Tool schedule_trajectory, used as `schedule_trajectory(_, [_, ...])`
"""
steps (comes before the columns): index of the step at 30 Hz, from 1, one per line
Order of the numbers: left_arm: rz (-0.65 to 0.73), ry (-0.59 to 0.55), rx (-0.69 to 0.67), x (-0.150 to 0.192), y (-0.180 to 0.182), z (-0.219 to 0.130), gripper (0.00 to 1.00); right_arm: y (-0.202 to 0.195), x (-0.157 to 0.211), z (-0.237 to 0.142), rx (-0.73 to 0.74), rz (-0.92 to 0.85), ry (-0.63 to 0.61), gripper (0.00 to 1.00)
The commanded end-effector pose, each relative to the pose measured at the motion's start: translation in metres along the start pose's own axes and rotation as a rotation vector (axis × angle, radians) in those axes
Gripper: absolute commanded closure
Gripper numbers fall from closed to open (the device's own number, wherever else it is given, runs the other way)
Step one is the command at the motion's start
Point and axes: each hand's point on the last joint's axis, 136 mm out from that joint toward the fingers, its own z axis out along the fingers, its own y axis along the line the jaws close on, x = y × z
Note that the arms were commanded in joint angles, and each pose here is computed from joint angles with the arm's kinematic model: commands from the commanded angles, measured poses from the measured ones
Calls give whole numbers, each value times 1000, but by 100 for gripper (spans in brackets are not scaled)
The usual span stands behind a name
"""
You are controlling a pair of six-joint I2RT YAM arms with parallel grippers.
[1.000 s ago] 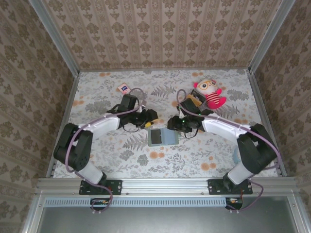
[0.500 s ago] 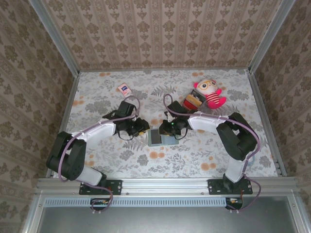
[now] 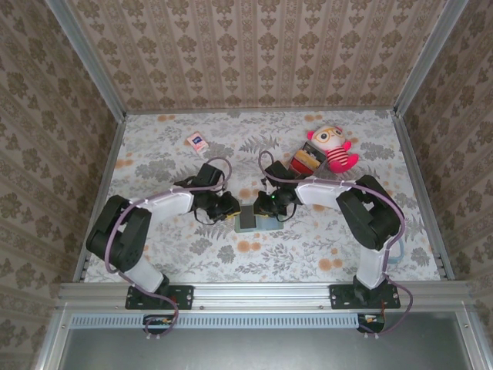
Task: Take the credit cards out of the card holder
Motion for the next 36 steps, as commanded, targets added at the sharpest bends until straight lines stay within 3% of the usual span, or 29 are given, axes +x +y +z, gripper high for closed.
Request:
schedule_trajectory(1, [18, 11, 39, -4, -11, 6, 82, 3, -3, 2, -8, 6, 15, 83])
schedule_trajectory(22, [-3, 49, -67, 7, 21, 17, 86, 12, -2, 2, -78, -20, 36, 84])
schedule_trajectory(36, [-6, 63, -77, 7, 25, 22, 86, -5, 2, 12, -11, 4, 63, 84])
